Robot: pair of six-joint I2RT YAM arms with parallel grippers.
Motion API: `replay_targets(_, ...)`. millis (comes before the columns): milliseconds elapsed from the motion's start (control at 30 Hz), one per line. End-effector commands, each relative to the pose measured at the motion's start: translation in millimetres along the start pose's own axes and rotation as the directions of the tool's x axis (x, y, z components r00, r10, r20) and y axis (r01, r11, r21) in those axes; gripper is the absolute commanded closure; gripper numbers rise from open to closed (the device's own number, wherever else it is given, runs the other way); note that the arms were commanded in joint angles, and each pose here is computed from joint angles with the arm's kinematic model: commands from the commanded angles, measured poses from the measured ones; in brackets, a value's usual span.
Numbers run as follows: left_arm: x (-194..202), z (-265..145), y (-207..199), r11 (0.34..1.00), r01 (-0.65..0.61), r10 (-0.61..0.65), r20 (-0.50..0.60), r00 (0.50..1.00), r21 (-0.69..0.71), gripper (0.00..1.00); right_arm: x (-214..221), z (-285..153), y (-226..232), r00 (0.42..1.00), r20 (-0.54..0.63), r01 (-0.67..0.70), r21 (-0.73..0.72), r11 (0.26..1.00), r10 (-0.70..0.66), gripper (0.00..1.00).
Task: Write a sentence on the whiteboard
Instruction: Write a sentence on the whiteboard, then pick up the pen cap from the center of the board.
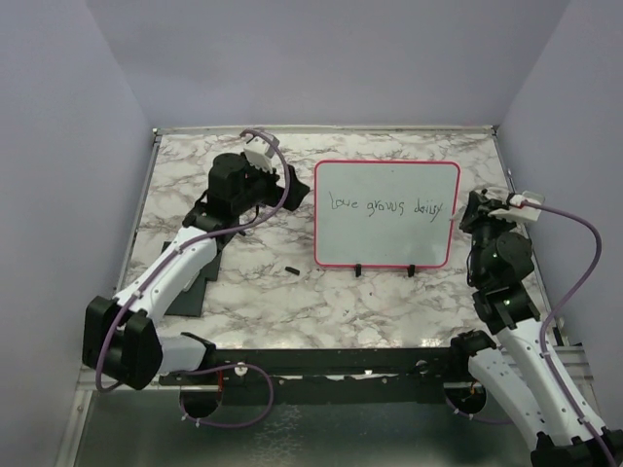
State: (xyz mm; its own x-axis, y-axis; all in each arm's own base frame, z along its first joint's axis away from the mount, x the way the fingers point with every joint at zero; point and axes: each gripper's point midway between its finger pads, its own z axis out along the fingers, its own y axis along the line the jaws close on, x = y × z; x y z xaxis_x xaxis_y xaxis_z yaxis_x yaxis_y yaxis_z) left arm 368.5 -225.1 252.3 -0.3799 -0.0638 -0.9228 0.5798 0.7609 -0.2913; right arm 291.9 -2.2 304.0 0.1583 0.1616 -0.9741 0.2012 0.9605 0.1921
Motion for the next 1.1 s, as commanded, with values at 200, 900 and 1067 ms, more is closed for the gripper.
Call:
replay_targets(200, 41.9, -71.2, -8.2, 0.961, -0.277, 0.277, 0.001, 0.961, -0.005, 0.11, -17.9, -10.0, 14.0, 0.998, 0.017, -0.053, -0.09, 0.994, 0.055, 0.99)
replay_targets(900, 177.3, -55.0, 7.6, 0.711, -0.702, 0.655, -0.396, 0.643, 0.036, 0.26, 1.3, -44.1, 67.5, 0.969, -0.22, -0.187, -0.367, 0.911, 0.11, 0.99)
replay_targets(1067, 203.7, -50.2, 9.7, 0.696, -0.707, 0.676, -0.451, 0.583, 0.128, 0.3, 2.6, -52.5, 72.0, 0.964, -0.25, -0.191, -0.4, 0.896, 0.094, 0.99)
